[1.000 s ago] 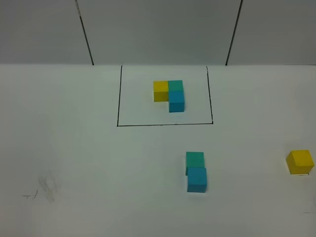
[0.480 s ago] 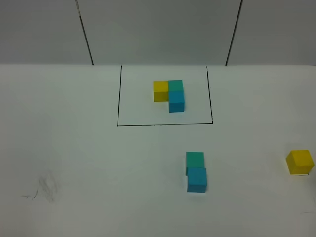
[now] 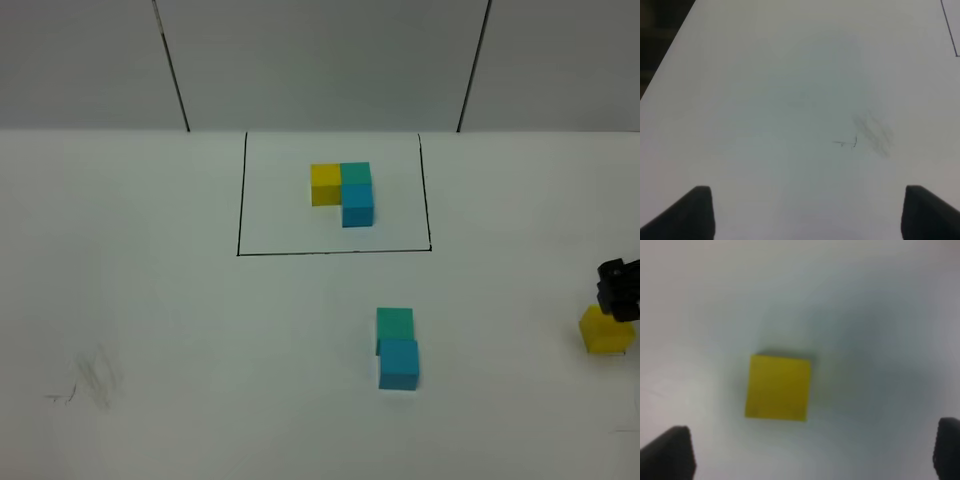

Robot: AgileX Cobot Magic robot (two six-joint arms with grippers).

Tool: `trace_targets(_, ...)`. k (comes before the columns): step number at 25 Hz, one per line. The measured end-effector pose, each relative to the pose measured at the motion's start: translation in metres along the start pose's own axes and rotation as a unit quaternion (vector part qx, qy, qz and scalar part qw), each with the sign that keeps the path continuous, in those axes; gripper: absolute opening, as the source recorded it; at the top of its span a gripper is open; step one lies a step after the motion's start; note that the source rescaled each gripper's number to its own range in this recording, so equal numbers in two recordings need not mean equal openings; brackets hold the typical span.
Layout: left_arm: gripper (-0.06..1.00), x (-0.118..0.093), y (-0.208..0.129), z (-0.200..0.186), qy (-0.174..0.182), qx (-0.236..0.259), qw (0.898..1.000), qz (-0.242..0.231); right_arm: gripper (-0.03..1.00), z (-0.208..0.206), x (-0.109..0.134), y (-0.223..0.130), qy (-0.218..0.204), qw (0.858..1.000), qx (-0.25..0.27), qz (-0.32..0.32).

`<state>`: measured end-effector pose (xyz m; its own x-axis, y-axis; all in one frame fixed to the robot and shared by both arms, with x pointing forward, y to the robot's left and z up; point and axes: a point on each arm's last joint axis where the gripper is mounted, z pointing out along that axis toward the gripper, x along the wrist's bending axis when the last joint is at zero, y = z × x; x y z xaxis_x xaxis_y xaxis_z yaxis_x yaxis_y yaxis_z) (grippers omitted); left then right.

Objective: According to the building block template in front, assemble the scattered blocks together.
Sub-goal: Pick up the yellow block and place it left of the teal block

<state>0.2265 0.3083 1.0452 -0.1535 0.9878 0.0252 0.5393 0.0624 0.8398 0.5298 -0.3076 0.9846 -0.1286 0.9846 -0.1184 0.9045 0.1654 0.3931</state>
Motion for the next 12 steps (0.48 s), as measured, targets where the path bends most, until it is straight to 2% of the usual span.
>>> trace_targets(4,0.8,0.0,0.0,0.0,0.0,0.0,1.0,0.0,0.96,0.022,0.001,0.0,0.005,1.0,0.018,0.005)
trace_targets(12,0.8,0.0,0.0,0.0,0.0,0.0,1.0,0.0,0.94,0.055,0.005,0.001,0.019,0.999,0.023,0.023)
